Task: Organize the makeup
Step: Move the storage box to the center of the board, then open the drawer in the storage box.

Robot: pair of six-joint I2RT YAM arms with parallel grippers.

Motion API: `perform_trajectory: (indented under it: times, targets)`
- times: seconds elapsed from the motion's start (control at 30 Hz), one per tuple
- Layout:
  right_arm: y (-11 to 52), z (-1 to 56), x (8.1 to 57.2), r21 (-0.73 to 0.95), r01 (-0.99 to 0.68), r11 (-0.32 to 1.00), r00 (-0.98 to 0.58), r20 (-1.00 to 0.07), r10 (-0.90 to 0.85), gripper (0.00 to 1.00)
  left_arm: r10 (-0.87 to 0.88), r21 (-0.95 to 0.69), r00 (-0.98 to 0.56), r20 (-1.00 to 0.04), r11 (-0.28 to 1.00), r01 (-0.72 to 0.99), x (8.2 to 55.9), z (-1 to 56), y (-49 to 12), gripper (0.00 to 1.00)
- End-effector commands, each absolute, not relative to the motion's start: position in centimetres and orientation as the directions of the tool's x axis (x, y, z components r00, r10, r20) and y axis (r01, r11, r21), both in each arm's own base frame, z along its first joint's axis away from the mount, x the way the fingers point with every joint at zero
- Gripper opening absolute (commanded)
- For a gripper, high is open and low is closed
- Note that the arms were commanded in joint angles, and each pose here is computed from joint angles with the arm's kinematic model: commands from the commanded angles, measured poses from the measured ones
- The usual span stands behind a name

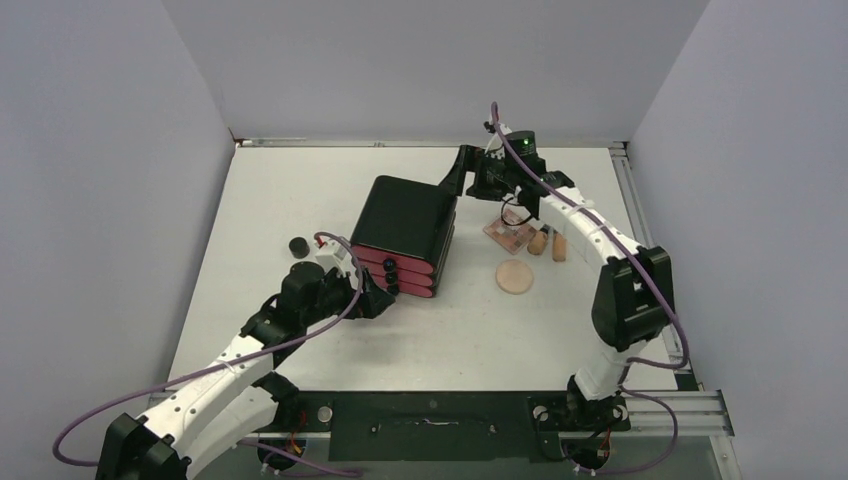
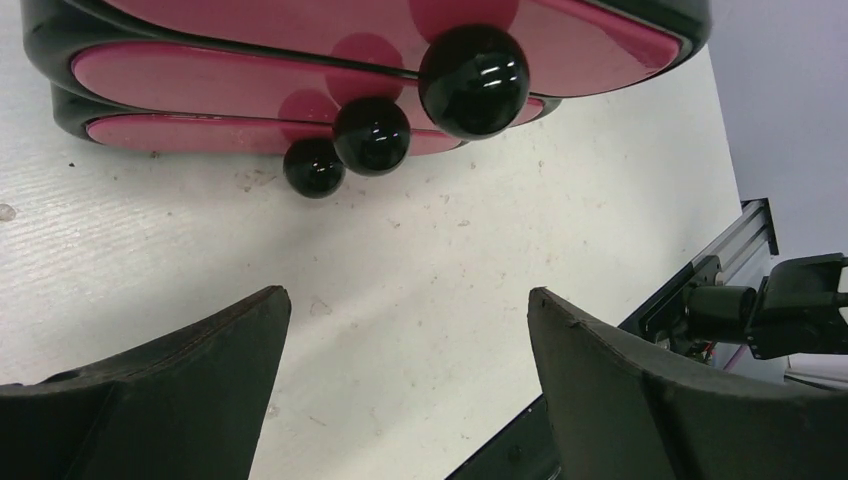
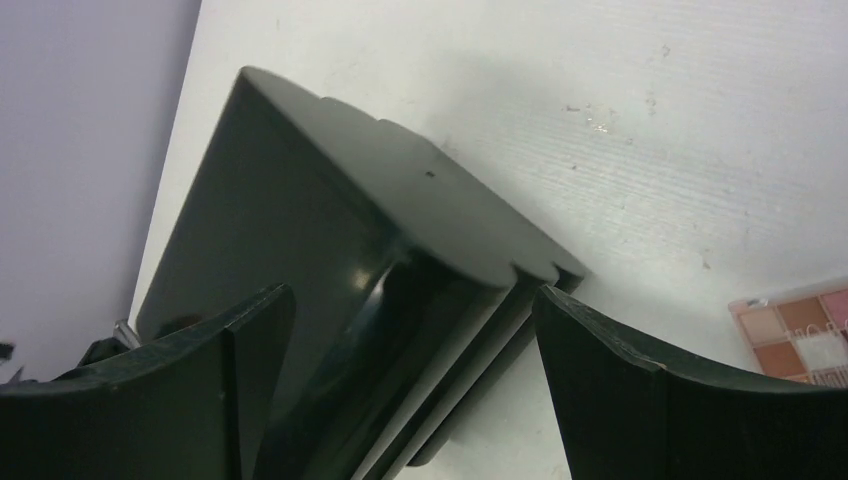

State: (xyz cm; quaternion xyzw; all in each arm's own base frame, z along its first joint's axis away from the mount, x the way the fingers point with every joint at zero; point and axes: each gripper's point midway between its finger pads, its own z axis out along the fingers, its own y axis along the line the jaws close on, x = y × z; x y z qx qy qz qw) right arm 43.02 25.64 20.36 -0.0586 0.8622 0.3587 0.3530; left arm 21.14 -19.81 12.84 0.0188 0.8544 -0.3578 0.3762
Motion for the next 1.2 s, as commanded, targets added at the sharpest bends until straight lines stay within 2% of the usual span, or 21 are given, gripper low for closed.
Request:
perform_trajectory:
  times: [0.0,0.2,0.33,0.6,0.87,1.03,1.17]
  targets:
    - [27.4,28.1,40.1,0.517,-0.484,0.706,-0.577,-0.795,0.186,0.85,-0.282,-0.607,-0.636,-0.718,0.702,0.373,22.7,15.3,-20.7,0.85]
    - [30.7,29.3,34.7,0.513,-0.527,0.678,-0.550,-0.814,0.188,0.85,-0.326,-0.627,-0.596,-0.734,0.663,0.409,23.9,16.0,-21.7,0.82]
    - [32.9,30.1,32.8,0.505,-0.573,0.645,-0.541,-0.824,0.165,0.83,-0.310,-0.619,-0.596,-0.741,0.659,0.427,24.6,15.8,-22.4,0.77]
    - [34.6,27.7,32.5,0.427,-0.565,0.706,-0.575,-0.817,0.034,0.76,-0.290,-0.581,-0.584,-0.758,0.708,0.402,25.9,14.2,-22.0,0.67]
    - [35.9,25.5,32.6,0.407,-0.557,0.724,-0.605,-0.796,-0.018,0.76,-0.261,-0.569,-0.607,-0.750,0.722,0.394,26.8,13.4,-22.6,0.49]
    - [36.5,24.5,32.6,0.401,-0.559,0.726,-0.616,-0.787,-0.040,0.76,-0.295,-0.559,-0.579,-0.760,0.752,0.350,27.6,12.8,-21.7,0.47]
    - [36.8,23.6,32.9,0.391,-0.544,0.742,-0.625,-0.779,-0.047,0.75,-0.360,-0.587,-0.527,-0.770,0.724,0.363,28.6,14.6,-22.2,0.47]
